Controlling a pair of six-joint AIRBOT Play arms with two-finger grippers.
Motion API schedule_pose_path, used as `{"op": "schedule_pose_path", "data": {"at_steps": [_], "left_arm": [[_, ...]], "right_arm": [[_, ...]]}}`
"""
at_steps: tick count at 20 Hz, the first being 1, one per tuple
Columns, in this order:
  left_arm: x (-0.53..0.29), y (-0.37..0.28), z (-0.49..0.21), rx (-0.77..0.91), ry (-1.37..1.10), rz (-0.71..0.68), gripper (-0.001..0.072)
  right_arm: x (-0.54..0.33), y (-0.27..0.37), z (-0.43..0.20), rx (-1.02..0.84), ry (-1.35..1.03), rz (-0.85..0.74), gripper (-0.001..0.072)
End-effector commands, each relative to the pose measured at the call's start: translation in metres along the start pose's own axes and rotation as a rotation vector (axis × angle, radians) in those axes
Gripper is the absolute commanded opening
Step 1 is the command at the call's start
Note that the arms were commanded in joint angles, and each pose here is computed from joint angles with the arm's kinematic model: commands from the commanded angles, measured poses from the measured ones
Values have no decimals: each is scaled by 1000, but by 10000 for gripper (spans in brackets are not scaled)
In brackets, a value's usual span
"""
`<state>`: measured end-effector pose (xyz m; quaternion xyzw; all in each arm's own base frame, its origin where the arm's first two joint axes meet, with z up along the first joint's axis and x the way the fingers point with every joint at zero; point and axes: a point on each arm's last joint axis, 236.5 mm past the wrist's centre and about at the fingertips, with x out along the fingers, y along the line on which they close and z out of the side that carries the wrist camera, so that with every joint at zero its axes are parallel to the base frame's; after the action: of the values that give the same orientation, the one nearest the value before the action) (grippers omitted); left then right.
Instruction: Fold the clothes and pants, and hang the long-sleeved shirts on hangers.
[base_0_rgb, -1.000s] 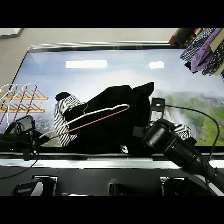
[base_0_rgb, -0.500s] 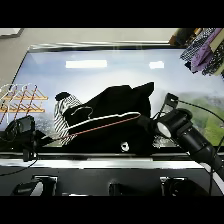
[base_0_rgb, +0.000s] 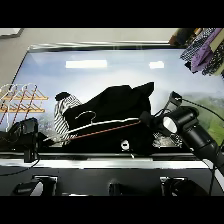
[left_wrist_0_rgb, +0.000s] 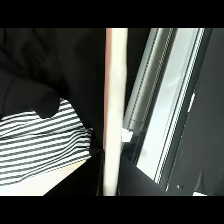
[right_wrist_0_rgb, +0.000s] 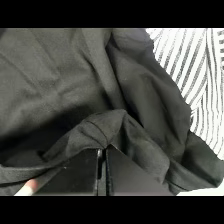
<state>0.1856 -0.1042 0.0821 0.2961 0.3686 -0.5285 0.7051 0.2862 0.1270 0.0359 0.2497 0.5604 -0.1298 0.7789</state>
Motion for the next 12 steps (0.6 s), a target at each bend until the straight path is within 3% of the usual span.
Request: {"op": "schedule_pose_path", "data": {"at_steps": [1, 12], "left_arm": [[5, 1, -3, -11, 7, -23, 33], [18, -1, -7, -10, 29, -84, 33]], "right_arm": [[0, 1, 0, 3, 2, 7, 43], [0, 2, 1, 3, -2, 10, 44]]}}
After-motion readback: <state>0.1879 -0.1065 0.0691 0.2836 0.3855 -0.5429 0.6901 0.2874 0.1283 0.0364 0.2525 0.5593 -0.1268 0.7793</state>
